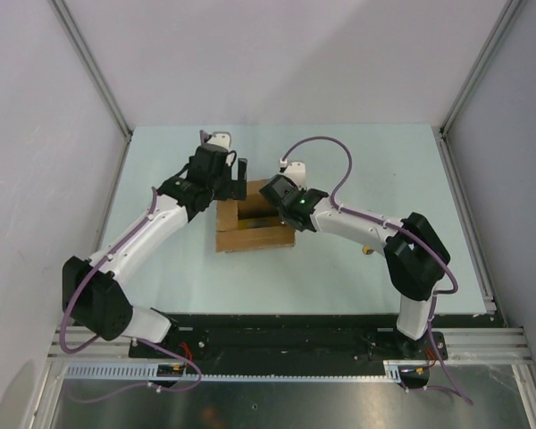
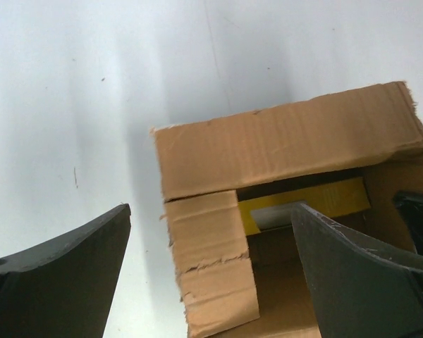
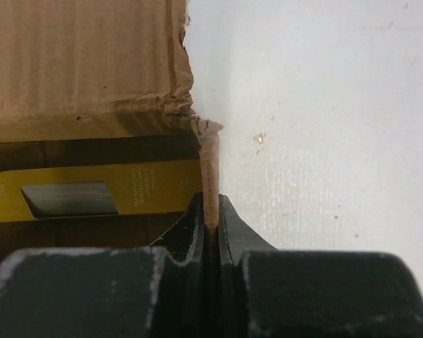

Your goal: Unpack the express box

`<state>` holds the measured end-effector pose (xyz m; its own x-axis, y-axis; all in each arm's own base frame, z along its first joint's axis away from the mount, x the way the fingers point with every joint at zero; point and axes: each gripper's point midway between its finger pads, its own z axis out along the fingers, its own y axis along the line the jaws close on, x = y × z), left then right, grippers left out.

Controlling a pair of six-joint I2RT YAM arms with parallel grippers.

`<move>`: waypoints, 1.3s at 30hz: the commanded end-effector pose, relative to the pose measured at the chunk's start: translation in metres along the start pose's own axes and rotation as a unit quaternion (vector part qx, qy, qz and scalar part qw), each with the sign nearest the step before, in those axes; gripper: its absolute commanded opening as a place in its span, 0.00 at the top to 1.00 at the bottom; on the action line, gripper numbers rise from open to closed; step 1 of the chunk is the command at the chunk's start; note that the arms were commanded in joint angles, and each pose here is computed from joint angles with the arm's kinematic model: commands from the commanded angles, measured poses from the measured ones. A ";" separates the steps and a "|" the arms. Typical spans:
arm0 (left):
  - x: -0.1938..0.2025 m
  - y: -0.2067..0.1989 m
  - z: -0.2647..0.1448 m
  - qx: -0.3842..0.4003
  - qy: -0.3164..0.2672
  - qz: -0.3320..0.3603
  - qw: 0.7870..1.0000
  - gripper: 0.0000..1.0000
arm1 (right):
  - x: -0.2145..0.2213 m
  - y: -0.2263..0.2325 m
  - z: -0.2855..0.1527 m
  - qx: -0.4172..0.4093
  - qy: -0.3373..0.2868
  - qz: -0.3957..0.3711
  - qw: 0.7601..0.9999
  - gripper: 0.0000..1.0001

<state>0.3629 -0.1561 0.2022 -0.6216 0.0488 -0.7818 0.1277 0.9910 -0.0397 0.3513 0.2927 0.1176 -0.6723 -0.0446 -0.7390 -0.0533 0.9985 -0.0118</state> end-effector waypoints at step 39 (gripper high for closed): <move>0.031 0.045 0.005 -0.118 0.021 0.001 0.993 0.06 | 0.029 -0.013 0.027 0.052 0.044 0.105 0.992 0.90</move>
<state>0.3525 -0.1355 0.1462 -0.7104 0.0787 -0.6994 0.0187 0.9955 0.0931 0.3512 0.2856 0.1014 -0.7015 0.1502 -0.6967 0.1248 0.9883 0.0873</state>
